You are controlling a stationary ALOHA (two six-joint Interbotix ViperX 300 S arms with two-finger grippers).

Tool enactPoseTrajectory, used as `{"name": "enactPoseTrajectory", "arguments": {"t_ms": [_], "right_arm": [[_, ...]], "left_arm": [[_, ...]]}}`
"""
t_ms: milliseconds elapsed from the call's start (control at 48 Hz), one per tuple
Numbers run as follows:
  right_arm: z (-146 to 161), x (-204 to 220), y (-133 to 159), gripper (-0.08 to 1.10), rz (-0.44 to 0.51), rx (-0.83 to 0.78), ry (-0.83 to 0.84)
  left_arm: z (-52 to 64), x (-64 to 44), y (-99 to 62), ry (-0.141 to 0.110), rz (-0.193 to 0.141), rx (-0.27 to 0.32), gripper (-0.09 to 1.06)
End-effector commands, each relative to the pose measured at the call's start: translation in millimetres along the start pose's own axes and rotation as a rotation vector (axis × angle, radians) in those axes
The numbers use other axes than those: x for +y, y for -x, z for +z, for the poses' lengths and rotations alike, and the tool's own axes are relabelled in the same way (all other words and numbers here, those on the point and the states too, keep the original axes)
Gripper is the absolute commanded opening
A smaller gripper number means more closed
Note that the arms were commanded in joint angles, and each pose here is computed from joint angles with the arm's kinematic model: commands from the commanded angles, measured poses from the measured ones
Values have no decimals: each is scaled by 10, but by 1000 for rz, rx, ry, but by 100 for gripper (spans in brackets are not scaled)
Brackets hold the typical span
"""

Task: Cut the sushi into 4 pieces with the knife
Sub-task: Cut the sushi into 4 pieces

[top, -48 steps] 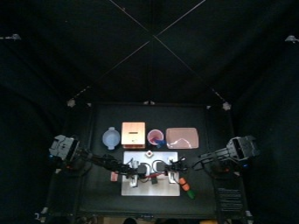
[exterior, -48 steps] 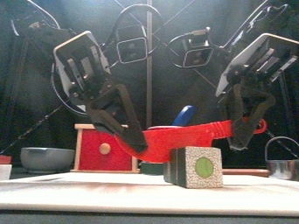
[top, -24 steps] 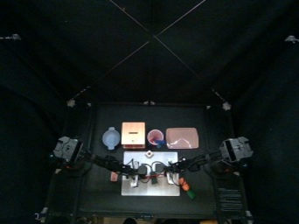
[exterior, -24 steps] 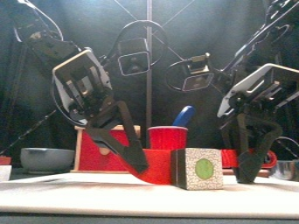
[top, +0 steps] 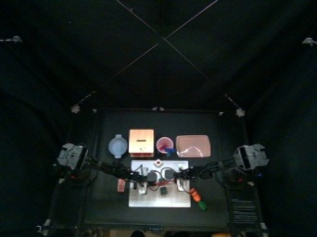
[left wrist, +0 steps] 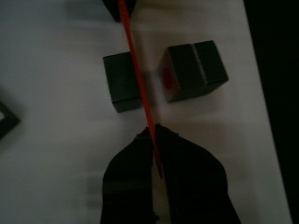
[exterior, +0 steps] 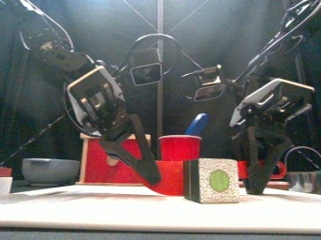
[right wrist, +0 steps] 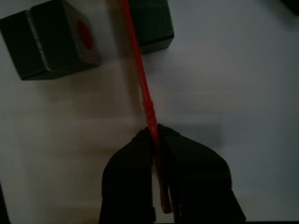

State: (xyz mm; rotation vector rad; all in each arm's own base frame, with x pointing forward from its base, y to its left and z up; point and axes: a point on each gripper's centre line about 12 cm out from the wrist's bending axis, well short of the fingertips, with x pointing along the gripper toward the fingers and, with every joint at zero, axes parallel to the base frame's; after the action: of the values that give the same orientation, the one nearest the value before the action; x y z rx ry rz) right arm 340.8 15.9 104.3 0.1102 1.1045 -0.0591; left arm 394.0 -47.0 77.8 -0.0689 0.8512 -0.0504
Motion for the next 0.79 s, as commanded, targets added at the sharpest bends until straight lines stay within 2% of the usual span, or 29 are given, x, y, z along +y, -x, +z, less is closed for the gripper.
{"name": "enactPoseTrajectory", "arguments": {"t_ms": [21, 146, 333, 479, 521, 562, 625, 667, 792], "right_arm": [[177, -165, 106, 13, -17, -69, -50], [223, -138, 193, 13, -13, -76, -48], [345, -27, 550, 13, 6, -117, -35], [363, 163, 759, 13, 55, -163, -20], [349, 220, 786, 13, 71, -166, -20], [327, 260, 795, 13, 84, -163, -26], [283, 333, 770, 13, 104, -150, -29], [265, 377, 753, 13, 115, -147, -28], [206, 429, 682, 13, 126, -123, -34]], "left_arm": [[0, 57, -1, -24, 8, 13, 35], [115, 42, 103, -37, 3, -24, 35], [414, -69, 421, -53, -21, -134, 35], [507, -378, 571, -97, -80, -180, 35], [518, -442, 582, -101, -93, -185, 35], [528, -552, 583, -108, -113, -188, 35], [517, -672, 567, -100, -136, -182, 35], [516, -730, 562, -87, -147, -181, 35], [505, -811, 511, -46, -162, -168, 35]]}}
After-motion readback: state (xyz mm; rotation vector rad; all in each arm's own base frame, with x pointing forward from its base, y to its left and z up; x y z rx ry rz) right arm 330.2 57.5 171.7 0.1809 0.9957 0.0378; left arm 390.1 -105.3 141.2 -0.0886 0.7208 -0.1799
